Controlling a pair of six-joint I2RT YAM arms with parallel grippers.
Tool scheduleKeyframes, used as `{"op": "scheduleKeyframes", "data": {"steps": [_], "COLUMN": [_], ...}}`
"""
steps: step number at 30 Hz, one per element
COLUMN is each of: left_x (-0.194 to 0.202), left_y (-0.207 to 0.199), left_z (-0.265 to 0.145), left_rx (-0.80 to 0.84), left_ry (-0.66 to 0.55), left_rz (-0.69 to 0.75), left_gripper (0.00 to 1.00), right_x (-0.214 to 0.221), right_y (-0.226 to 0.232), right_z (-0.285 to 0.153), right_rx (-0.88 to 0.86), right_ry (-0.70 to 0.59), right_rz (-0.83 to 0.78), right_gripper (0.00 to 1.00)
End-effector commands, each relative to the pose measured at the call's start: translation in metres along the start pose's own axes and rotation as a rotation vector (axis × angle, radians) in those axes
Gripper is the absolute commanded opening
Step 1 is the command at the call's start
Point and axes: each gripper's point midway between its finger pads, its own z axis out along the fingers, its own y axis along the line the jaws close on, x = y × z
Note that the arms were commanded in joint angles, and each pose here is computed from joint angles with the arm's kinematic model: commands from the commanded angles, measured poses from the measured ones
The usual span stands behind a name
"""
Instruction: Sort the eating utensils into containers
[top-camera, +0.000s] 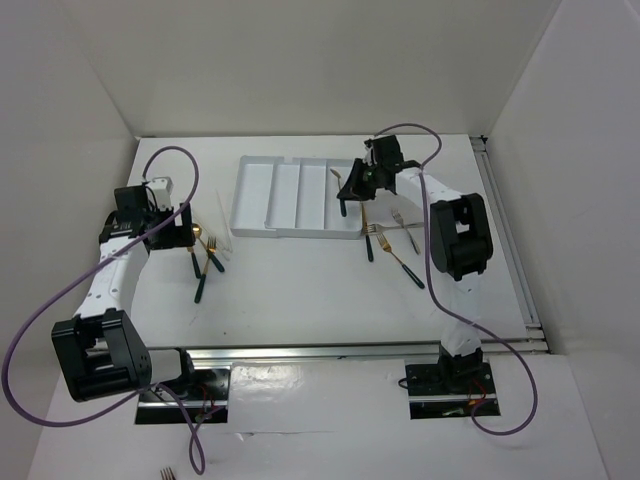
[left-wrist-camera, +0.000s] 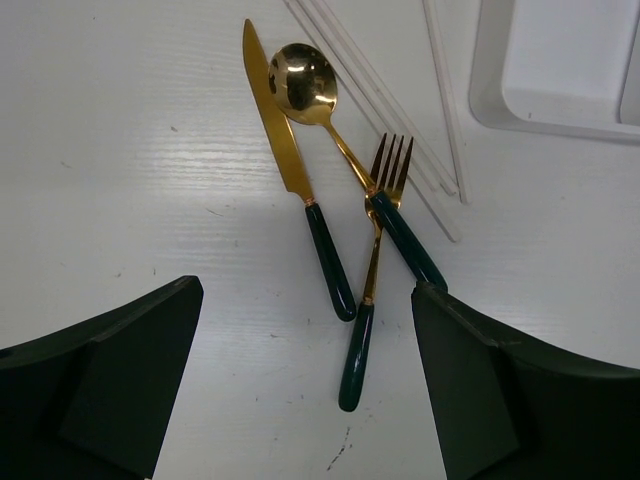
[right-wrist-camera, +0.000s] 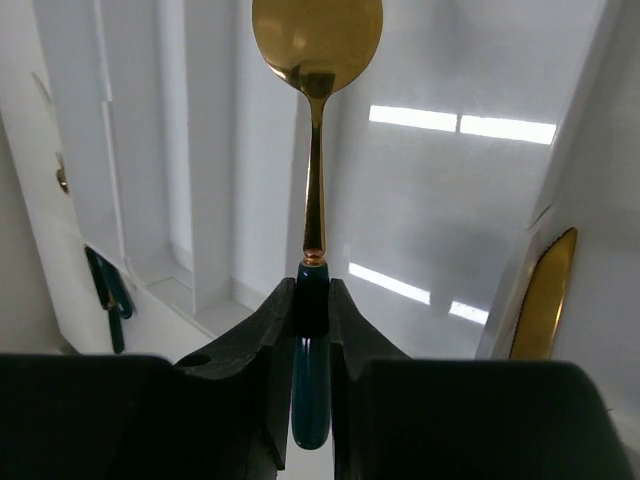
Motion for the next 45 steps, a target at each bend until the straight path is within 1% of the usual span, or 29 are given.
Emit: {"op": "scheduleKeyframes", "data": {"steps": [1, 2, 3, 5, 6, 8, 10, 11, 12, 15, 16, 17, 18, 19, 20, 21, 22, 23, 27, 30, 31, 32, 34, 35, 36, 39, 41, 44, 45], "left_x": [-0.020, -0.020, -0.020, -0.021, -0.021, -0.022, -0.021, -0.017, -0.019, 0.010, 0.016, 0.031, 0.032, 0.028, 0.027, 0.030, 0.034, 0.035, 0.047, 0.050, 0.053, 0.058, 0.055, 0.060, 0.055, 0.057, 0.047, 0.043, 0.043], "left_y": [0.003, 0.003, 0.003, 0.002, 0.002, 0.000, -0.006, -0.008, -0.009, -0.018, -0.019, -0.022, -0.019, -0.019, -0.022, -0.024, -0.026, -0.032, -0.055, -0.071, -0.074, -0.078, -0.082, -0.082, -0.082, -0.087, -0.088, -0.083, -0.087], "left_z": [-0.015, -0.015, -0.015, -0.017, -0.017, -0.017, -0.020, -0.019, -0.021, -0.018, -0.020, -0.018, -0.018, -0.019, -0.019, -0.016, -0.014, -0.010, 0.004, 0.012, 0.018, 0.021, 0.027, 0.032, 0.035, 0.048, 0.055, 0.069, 0.071], "left_rx": [-0.023, -0.023, -0.023, -0.024, -0.024, -0.008, 0.022, 0.034, 0.043, 0.095, 0.096, 0.105, 0.082, 0.082, 0.100, 0.107, 0.119, 0.146, 0.223, 0.264, 0.277, 0.284, 0.285, 0.280, 0.278, 0.270, 0.268, 0.233, 0.235], "left_ry": [-0.060, -0.060, -0.060, -0.069, -0.069, -0.070, -0.071, -0.064, -0.073, 0.003, 0.015, 0.050, 0.054, 0.044, 0.043, 0.057, 0.077, 0.108, 0.220, 0.258, 0.289, 0.313, 0.327, 0.365, 0.364, 0.404, 0.399, 0.416, 0.424], "left_rz": [-0.002, -0.002, -0.002, -0.001, -0.001, 0.000, 0.010, 0.019, 0.021, 0.031, 0.029, 0.028, 0.009, 0.023, 0.023, 0.027, 0.022, 0.014, -0.037, -0.066, -0.096, -0.090, -0.106, -0.132, -0.141, -0.159, -0.173, -0.196, -0.198], "left_gripper": [1.00, 1.00, 1.00, 1.00, 1.00, 1.00, 1.00, 1.00, 1.00, 1.00, 1.00, 1.00, 0.96, 0.91, 0.86, 0.83, 0.76, 0.70, 0.55, 0.55, 0.58, 0.59, 0.62, 0.62, 0.62, 0.62, 0.60, 0.59, 0.57], "right_x": [-0.014, -0.014, -0.015, -0.015, -0.017, -0.020, -0.030, -0.030, -0.037, -0.029, -0.034, -0.027, -0.026, -0.026, -0.021, -0.020, -0.020, -0.013, -0.012, -0.011, -0.011, -0.014, -0.017, -0.014, -0.016, -0.018, -0.013, -0.019, -0.020], "right_y": [0.003, 0.002, 0.000, -0.005, -0.002, 0.003, 0.016, 0.019, 0.031, 0.033, 0.042, 0.034, 0.033, 0.036, 0.024, 0.023, 0.021, 0.016, 0.009, 0.010, 0.006, 0.009, 0.009, 0.008, 0.008, 0.006, 0.004, 0.004, -0.004], "right_z": [0.007, 0.007, 0.007, 0.009, 0.006, -0.003, -0.021, -0.027, -0.047, -0.069, -0.088, -0.090, -0.095, -0.109, -0.110, -0.113, -0.122, -0.120, -0.128, -0.128, -0.129, -0.130, -0.129, -0.129, -0.127, -0.129, -0.125, -0.128, -0.126], "right_rx": [0.000, 0.000, 0.011, 0.024, 0.021, 0.014, -0.003, -0.006, -0.020, -0.016, -0.019, 0.001, 0.011, 0.021, 0.043, 0.052, 0.057, 0.062, 0.084, 0.075, 0.084, 0.081, 0.081, 0.084, 0.084, 0.080, 0.075, 0.079, 0.090], "right_ry": [-0.036, -0.036, -0.042, -0.048, -0.055, -0.070, -0.106, -0.115, -0.151, -0.180, -0.224, -0.225, -0.238, -0.263, -0.261, -0.270, -0.284, -0.269, -0.279, -0.276, -0.272, -0.280, -0.282, -0.272, -0.272, -0.273, -0.253, -0.266, -0.261], "right_rz": [-0.046, -0.055, -0.064, -0.090, -0.106, -0.154, -0.222, -0.252, -0.312, -0.386, -0.444, -0.462, -0.481, -0.520, -0.524, -0.534, -0.547, -0.542, -0.532, -0.534, -0.525, -0.528, -0.529, -0.525, -0.525, -0.511, -0.506, -0.504, -0.492], "right_gripper": [0.20, 0.23, 0.29, 0.43, 0.49, 0.50, 0.54, 0.57, 0.61, 0.65, 0.65, 0.65, 0.65, 0.65, 0.65, 0.65, 0.65, 0.65, 0.65, 0.65, 0.65, 0.65, 0.65, 0.65, 0.65, 0.65, 0.64, 0.64, 0.64]}}
